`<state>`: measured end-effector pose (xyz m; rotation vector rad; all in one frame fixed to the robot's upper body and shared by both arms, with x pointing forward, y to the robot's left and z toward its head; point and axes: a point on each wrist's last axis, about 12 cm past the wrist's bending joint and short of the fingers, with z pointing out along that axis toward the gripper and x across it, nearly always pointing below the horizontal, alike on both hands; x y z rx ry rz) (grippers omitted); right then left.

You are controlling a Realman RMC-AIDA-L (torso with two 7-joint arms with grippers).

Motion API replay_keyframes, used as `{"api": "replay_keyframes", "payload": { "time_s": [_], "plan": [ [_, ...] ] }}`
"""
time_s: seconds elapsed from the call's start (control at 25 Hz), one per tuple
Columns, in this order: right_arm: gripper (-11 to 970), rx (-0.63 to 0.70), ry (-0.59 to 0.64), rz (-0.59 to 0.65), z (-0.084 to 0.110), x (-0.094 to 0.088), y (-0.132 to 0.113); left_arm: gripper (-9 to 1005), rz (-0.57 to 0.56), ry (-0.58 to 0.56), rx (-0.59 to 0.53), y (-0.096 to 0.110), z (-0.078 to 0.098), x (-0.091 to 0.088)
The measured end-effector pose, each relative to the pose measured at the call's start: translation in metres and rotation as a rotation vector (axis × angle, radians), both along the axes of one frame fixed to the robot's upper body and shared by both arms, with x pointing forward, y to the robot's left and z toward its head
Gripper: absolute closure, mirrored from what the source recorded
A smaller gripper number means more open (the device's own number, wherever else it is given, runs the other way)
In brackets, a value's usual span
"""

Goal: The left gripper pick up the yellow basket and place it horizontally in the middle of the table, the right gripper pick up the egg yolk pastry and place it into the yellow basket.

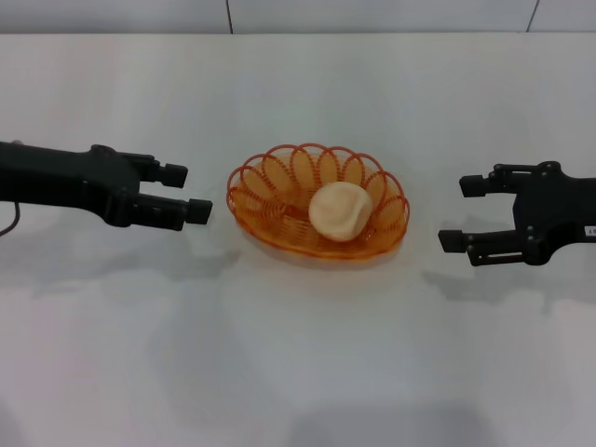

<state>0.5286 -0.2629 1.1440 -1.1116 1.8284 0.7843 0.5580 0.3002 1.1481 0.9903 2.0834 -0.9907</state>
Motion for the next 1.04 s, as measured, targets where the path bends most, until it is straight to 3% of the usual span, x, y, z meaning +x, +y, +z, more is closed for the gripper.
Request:
{"api": "replay_keyframes", "payload": {
  "time_s": [0.52,1.04],
  "plan": [
    [157,-0.004,-0.018,0.050,0.004,-0.002,0.004,209,-0.183,-0.087,-0.042,-0.015,-0.004,-0.014],
    [159,-0.011,-0.014,0.070,0.005,-0.004,0.004,209,-0.183,-0.081,-0.045,-0.016,-0.004,-0.014]
  ]
}}
